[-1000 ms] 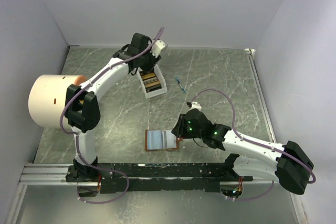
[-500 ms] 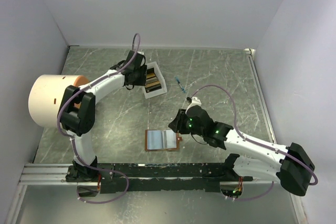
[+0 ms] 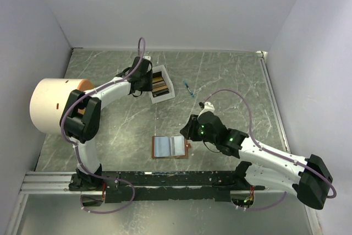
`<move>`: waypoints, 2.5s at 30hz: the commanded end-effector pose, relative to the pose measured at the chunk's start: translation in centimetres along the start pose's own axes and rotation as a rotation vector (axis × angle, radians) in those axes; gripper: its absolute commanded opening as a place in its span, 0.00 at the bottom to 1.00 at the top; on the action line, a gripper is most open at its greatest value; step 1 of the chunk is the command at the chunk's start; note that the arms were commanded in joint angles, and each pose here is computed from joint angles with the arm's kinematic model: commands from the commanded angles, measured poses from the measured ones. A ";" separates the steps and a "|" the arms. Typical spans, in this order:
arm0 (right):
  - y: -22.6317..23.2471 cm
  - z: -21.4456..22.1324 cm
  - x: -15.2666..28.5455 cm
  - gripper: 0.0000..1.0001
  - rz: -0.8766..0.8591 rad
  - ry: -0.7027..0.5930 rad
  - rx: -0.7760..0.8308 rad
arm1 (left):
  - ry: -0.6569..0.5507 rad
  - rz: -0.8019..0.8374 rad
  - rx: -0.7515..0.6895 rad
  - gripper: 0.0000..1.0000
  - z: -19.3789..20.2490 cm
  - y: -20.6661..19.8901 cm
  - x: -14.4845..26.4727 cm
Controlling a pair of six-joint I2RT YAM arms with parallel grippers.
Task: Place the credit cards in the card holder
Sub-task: Move the storage box to the center of the board, then pick up the credit card from the storage box.
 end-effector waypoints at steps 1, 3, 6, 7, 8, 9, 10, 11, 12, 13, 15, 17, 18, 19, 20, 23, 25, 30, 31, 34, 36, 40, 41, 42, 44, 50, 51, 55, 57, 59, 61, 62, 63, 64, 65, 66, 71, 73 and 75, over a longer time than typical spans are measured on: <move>0.8 -1.3 0.9 0.32 0.016 -0.054 0.037 | -0.002 0.079 -0.059 0.32 -1.1 -0.4 0.7; 1.3 -2.0 1.4 0.32 0.016 -0.077 0.058 | 0.002 0.119 -0.091 0.29 -0.9 -0.7 1.2; 1.7 -2.9 2.3 0.33 0.031 -0.108 0.086 | -0.007 0.215 -0.159 0.29 -0.6 -1.8 2.3; 1.8 -3.2 2.6 0.34 0.029 -0.119 0.101 | -0.012 0.242 -0.187 0.28 -0.5 -2.4 2.6; 1.8 -3.4 2.8 0.35 0.027 -0.129 0.119 | -0.020 0.269 -0.215 0.28 -0.3 -2.9 3.0; 1.8 -3.5 3.0 0.36 0.019 -0.136 0.139 | -0.027 0.292 -0.240 0.29 -0.1 -3.5 3.4; 1.9 -3.7 3.1 0.37 0.011 -0.143 0.167 | -0.029 0.307 -0.256 0.30 0.1 -4.1 3.6; 1.9 -3.8 3.2 0.38 0.005 -0.147 0.195 | -0.026 0.329 -0.268 0.30 0.4 -4.5 3.8; 1.9 -4.0 3.3 0.39 0.004 -0.151 0.220 | -0.024 0.361 -0.282 0.30 0.6 -5.0 3.9; 1.9 -4.1 3.3 0.40 0.005 -0.152 0.246 | -0.042 0.394 -0.297 0.30 0.6 -5.5 4.1; 2.1 -4.4 3.4 0.41 0.019 -0.158 0.278 | -0.058 0.447 -0.339 0.31 1.3 -6.4 4.1; 2.2 -4.8 3.2 0.43 0.041 -0.163 0.303 | -0.062 0.509 -0.380 0.34 1.7 -7.1 4.2; 2.4 -5.0 3.1 0.43 0.050 -0.165 0.318 | -0.061 0.541 -0.394 0.35 1.9 -7.3 4.3; 2.4 -5.2 2.9 0.43 0.061 -0.167 0.332 | -0.059 0.565 -0.402 0.37 2.1 -7.4 4.3; 2.5 -5.4 2.7 0.43 0.073 -0.171 0.346 | -0.054 0.591 -0.405 0.38 2.4 -7.5 4.3; 2.8 -6.0 1.9 0.45 0.098 -0.195 0.407 | -0.044 0.570 -0.372 0.47 2.5 -7.5 4.3; 3.0 -6.5 1.4 0.48 0.109 -0.212 0.458 | -0.049 0.533 -0.329 0.52 2.4 -7.2 4.6; 2.9 -8.2 0.3 0.62 0.169 -0.295 0.605 | -0.114 0.529 -0.227 0.59 2.4 -6.9 6.1; 2.7 -8.5 0.0 0.65 0.179 -0.298 0.630 | -0.137 0.529 -0.212 0.60 2.5 -6.8 6.5; 2.0 -10.4 -1.1 0.67 0.167 -0.253 0.656 | -0.164 0.511 -0.181 0.62 3.7 -6.2 6.7; 1.6 -11.6 -1.8 0.67 0.119 -0.211 0.674 | -0.169 0.537 -0.177 0.61 4.4 -6.2 6.6; 1.6 -12.2 -3.6 0.66 0.046 -0.173 0.800 | -0.174 0.572 -0.164 0.57 5.8 -6.3 5.8; 1.6 -12.2 -4.2 0.66 0.027 -0.154 0.838 | -0.181 0.560 -0.159 0.57 6.1 -6.1 5.6; 1.6 -12.3 -4.7 0.65 0.024 -0.145 0.863 | -0.189 0.557 -0.158 0.57 6.3 -6.1 5.5; 1.4 -12.6 -5.6 0.66 -0.001 -0.129 0.891 | -0.215 0.549 -0.167 0.56 6.4 -5.9 5.5; 0.6 -13.0 -8.2 0.65 -0.077 -0.055 1.036 | -0.246 0.581 -0.209 0.53 7.3 -5.9 4.9; 0.2 -12.9 -8.7 0.64 -0.084 -0.024 1.059 | -0.244 0.582 -0.214 0.51 7.5 -5.8 4.8; -1.1 -12.1 -10.5 0.64 -0.097 0.073 1.143 | -0.248 0.584 -0.233 0.46 8.0 -5.7 4.5; -2.0 -11.7 -11.4 0.64 -0.071 0.093 1.167 | -0.253 0.594 -0.238 0.46 8.2 -5.7 4.5; -2.5 -11.5 -12.0 0.64 -0.061 0.111 1.186 | -0.268 0.614 -0.246 0.46 8.4 -5.7 4.5; -2.9 -11.4 -12.6 0.64 -0.048 0.113 1.197 | -0.280 0.624 -0.244 0.46 8.8 -5.7 4.5; -3.2 -11.2 -13.0 0.64 -0.039 0.117 1.204 | -0.289 0.628 -0.240 0.45 8.9 -5.7 4.5; -3.6 -11.1 -13.3 0.63 -0.033 0.127 1.208 | -0.300 0.631 -0.238 0.44 8.9 -5.7 4.5; -3.9 -10.9 -13.7 0.63 -0.021 0.135 1.211 | -0.300 0.636 -0.238 0.43 9.0 -5.7 4.4; -4.2 -10.8 -14.0 0.62 -0.008 0.140 1.212 | -0.299 0.637 -0.243 0.42 9.1 -5.7 4.3; -4.5 -10.6 -14.3 0.62 0.000 0.153 1.213 | -0.293 0.639 -0.249 0.40 9.2 -5.7 4.2; -5.4 -9.9 -15.0 0.61 -0.008 0.157 1.203 | -0.305 0.660 -0.252 0.35 9.6 -5.8 4.1; -5.7 -9.7 -15.2 0.61 -0.001 0.150 1.197 | -0.312 0.667 -0.246 0.34 9.6 -5.8 4.1; -6.1 -9.6 -15.5 0.60 0.031 0.145 1.193 | -0.310 0.665 -0.245 0.32 9.7 -5.8 4.0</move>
Point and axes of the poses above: each gripper's point midway between its finger pads, its own x axis back along the fingers, its own y axis along the line the jaws close on, z = x × y, the point moved 10 cm from there along x, back along the fingers, and after that the axes turned 8 degrees about -x, right-handed, at the moved point
